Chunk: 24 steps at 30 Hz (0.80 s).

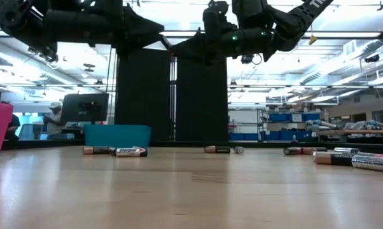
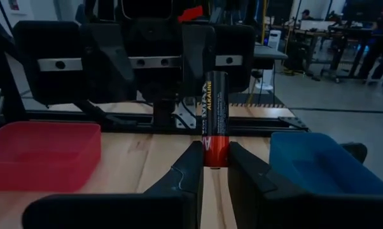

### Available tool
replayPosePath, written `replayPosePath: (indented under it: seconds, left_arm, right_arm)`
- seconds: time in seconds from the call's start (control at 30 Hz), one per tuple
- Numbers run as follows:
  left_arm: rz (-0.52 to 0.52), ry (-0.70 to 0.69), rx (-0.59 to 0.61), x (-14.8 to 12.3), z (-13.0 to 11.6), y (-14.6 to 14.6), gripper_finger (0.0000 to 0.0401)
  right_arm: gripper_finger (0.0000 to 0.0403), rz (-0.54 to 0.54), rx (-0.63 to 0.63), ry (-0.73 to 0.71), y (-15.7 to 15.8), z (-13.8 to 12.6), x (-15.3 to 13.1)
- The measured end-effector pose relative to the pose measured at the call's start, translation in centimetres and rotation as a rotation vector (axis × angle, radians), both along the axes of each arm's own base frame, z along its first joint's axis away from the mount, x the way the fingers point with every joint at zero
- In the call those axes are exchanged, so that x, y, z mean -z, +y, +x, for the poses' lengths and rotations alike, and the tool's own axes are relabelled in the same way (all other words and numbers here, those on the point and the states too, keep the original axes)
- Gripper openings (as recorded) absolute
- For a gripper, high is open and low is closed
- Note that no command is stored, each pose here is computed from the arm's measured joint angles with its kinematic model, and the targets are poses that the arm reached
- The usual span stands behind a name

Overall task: Sort batteries
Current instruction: Put the red battery into the blue bin

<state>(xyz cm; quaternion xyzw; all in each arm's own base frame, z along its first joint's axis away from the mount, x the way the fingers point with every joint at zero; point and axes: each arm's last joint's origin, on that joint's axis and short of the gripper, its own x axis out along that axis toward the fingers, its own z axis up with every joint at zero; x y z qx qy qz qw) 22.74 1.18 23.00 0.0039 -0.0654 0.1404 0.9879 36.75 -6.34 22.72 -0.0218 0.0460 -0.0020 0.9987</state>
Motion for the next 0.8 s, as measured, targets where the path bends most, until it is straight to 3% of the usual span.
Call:
replayPosePath:
  seconds: [0.53, 0.8]
  left_arm:
    - [0.032, -0.112, 0.009, -1.2, -0.2, 0.0, 0.0175]
    - [0.058, -0.188, 0.011, -1.9, -0.5, 0.0, 0.0175]
  right_arm:
    - [0.0058, -0.031, -0.014, -0.134, 0.3, 0.0, -1.4]
    - [0.0058, -0.068, -0.042, -0.224, 0.7, -1.0, -3.9]
